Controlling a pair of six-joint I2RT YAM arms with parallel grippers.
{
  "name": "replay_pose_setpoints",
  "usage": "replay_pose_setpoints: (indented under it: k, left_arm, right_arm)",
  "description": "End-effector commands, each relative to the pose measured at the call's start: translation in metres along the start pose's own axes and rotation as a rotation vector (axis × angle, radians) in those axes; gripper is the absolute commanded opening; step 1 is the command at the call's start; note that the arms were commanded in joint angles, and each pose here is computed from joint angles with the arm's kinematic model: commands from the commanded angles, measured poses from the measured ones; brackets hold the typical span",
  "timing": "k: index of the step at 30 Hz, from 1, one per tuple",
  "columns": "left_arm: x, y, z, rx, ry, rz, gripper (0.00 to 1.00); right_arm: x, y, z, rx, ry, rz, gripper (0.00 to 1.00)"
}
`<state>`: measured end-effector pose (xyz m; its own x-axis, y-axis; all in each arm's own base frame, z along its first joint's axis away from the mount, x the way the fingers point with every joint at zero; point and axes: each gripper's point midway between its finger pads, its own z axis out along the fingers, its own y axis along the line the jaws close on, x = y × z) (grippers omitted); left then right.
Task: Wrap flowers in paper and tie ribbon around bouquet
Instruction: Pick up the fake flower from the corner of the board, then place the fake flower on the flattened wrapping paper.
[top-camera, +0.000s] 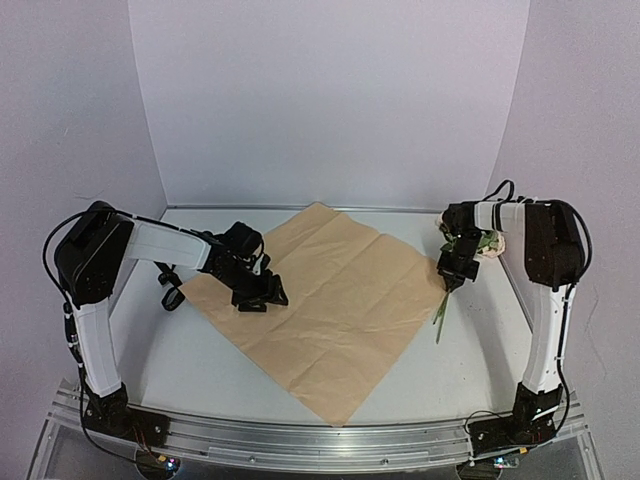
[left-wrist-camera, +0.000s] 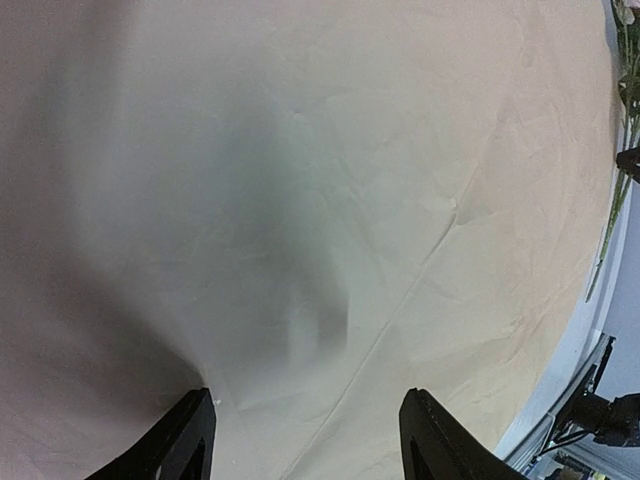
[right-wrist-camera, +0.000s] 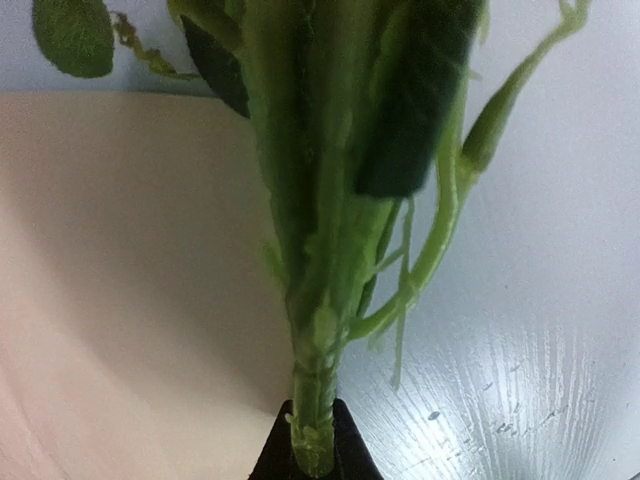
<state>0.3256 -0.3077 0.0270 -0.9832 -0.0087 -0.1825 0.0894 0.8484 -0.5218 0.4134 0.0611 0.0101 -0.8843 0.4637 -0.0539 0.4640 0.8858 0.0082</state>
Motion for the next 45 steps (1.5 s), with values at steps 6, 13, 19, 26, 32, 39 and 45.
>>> replay_pose_setpoints:
  k: [6,13,19,26,32,39,45]
  left_arm:
    - [0.045,0.038,0.007,-0.087,0.126,-0.009,0.64]
    - [0.049,0.033,0.008,-0.069,0.129,0.003,0.64]
    - [0.047,0.030,0.007,-0.062,0.123,0.008,0.64]
    - [0.042,0.026,0.001,-0.059,0.102,0.024,0.64]
    - [0.040,0.024,-0.003,-0.060,0.094,0.032,0.64]
    - [0.038,0.022,-0.005,-0.061,0.087,0.038,0.64]
    - [0.038,0.023,-0.005,-0.065,0.090,0.038,0.64]
  right_arm:
    - [-0.003,-0.005,-0.082,-0.083,-0.147,-0.032,0.00]
    - [0.019,0.045,-0.117,-0.214,-0.196,-0.142,0.00]
    - [0.042,0.143,-0.130,-0.393,-0.223,-0.310,0.00]
    - [0.073,0.242,-0.131,-0.558,-0.203,-0.471,0.00]
    - [0.092,0.296,-0.108,-0.615,-0.157,-0.537,0.00]
    - [0.103,0.322,-0.080,-0.624,-0.128,-0.552,0.00]
    - [0.102,0.321,-0.069,-0.599,-0.123,-0.528,0.42]
